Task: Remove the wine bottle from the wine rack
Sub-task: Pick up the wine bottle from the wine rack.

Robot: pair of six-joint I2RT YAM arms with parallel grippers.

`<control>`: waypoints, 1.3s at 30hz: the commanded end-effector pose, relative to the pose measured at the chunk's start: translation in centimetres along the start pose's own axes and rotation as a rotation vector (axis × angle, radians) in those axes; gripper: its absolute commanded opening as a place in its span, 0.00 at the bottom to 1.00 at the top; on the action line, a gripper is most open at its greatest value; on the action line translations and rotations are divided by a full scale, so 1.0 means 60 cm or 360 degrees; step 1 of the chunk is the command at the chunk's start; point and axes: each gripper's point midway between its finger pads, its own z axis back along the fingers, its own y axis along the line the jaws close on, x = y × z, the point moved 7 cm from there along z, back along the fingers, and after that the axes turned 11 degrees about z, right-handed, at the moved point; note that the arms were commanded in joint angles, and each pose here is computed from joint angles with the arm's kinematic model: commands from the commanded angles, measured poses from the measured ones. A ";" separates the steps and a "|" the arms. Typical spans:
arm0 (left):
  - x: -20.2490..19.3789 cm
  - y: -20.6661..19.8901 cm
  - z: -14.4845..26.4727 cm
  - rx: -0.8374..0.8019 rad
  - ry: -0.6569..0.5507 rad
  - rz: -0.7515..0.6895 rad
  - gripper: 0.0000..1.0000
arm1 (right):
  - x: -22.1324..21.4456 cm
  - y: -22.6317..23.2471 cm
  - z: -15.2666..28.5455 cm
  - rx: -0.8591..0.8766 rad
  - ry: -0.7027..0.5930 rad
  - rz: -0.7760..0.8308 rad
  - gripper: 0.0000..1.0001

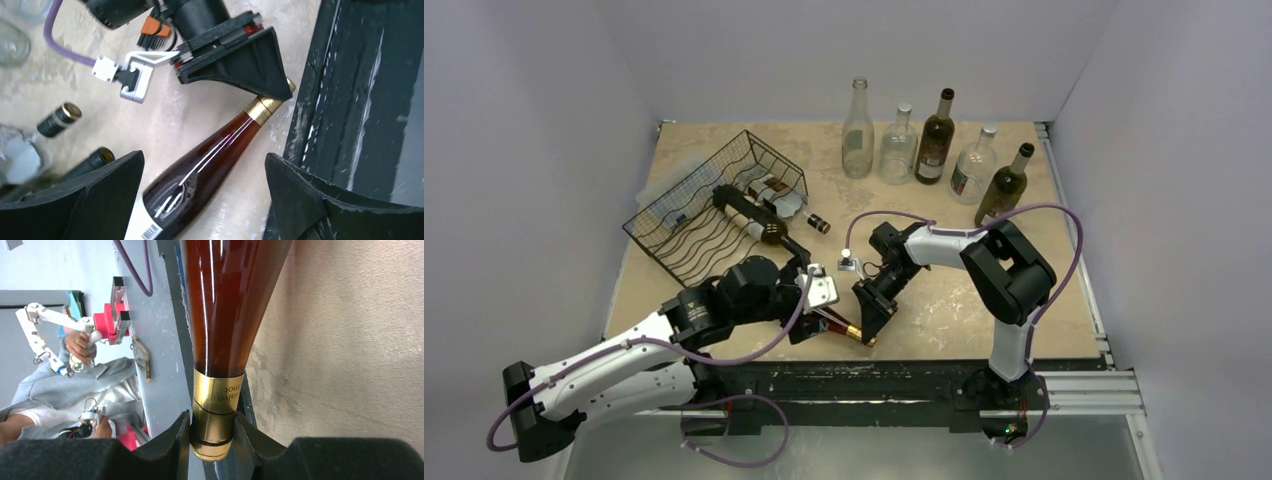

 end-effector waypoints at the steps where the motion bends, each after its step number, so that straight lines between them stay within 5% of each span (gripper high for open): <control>1: -0.004 -0.004 -0.018 -0.0267 0.0012 -0.0645 0.91 | 0.023 0.038 0.013 0.0167 -0.0125 0.0101 0.05; 10: -0.022 -0.019 -0.110 -0.0390 0.0256 -0.0919 0.87 | 0.025 0.035 0.014 0.0200 -0.0134 0.0088 0.05; 25: -0.075 -0.026 -0.192 -0.0331 0.0533 -0.1009 0.70 | 0.026 0.033 0.015 0.0239 -0.0138 0.0077 0.05; 28: -0.079 -0.025 -0.195 -0.0324 0.0587 -0.1011 0.59 | 0.026 0.031 0.014 0.0241 -0.0135 0.0069 0.05; 33: -0.071 -0.021 -0.194 -0.0287 0.0637 -0.0999 0.29 | 0.025 0.029 0.014 0.0245 -0.0136 0.0060 0.09; 36: -0.063 -0.020 -0.190 -0.0259 0.0626 -0.1001 0.04 | 0.026 0.032 0.015 0.0265 -0.0134 0.0069 0.18; 39: -0.055 -0.019 -0.184 -0.0232 0.0576 -0.0991 0.00 | 0.027 0.035 0.018 0.0301 -0.0139 0.0091 0.32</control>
